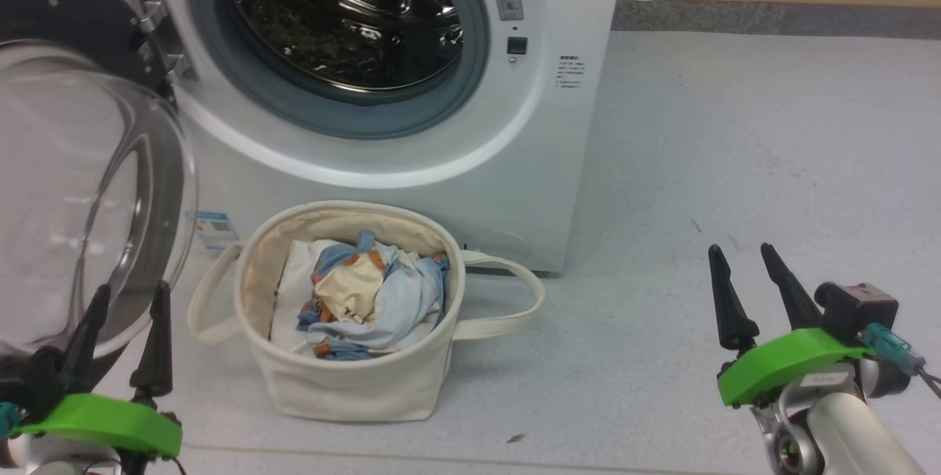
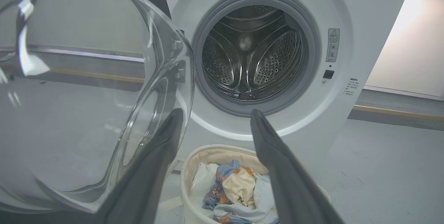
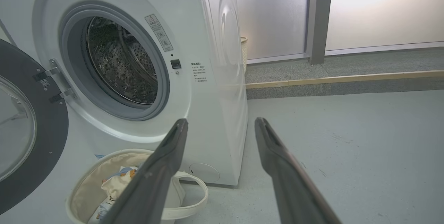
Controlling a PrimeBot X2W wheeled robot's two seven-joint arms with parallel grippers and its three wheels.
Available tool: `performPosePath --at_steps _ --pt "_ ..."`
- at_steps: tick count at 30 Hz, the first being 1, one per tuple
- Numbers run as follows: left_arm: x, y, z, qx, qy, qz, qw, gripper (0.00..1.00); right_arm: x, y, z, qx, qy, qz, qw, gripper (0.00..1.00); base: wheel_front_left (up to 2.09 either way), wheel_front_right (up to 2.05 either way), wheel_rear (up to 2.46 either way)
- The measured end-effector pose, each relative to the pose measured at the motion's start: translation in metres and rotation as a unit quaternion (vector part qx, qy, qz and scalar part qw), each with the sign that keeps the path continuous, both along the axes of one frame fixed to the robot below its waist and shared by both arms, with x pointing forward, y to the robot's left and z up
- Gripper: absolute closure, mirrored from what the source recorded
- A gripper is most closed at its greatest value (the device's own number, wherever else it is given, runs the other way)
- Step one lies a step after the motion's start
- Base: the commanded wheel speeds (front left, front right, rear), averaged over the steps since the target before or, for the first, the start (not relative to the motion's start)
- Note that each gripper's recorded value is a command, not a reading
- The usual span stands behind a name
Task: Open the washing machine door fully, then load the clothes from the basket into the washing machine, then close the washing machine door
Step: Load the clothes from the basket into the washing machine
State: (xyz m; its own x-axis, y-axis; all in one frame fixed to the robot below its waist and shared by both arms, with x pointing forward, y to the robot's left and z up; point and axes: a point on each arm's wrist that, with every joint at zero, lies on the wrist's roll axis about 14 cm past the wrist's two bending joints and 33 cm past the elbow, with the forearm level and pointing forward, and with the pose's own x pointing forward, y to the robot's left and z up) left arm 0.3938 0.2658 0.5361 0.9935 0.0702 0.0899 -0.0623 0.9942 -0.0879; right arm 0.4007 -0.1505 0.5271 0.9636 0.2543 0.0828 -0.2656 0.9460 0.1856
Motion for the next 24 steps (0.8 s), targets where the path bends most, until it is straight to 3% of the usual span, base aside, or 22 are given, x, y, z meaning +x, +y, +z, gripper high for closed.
performPosePath --at_steps 11,24 --pt "-0.003 0.006 -0.004 -0.003 0.006 0.011 1.0 0.0 0.0 0.002 -0.003 -0.001 0.004 0.002 1.0 0.0 1.15 -0.97 -0.18" --pt "-0.006 0.013 -0.005 0.0 0.006 0.023 1.0 0.0 0.001 0.006 -0.003 -0.001 0.002 0.008 1.0 0.0 1.41 -1.68 0.26"
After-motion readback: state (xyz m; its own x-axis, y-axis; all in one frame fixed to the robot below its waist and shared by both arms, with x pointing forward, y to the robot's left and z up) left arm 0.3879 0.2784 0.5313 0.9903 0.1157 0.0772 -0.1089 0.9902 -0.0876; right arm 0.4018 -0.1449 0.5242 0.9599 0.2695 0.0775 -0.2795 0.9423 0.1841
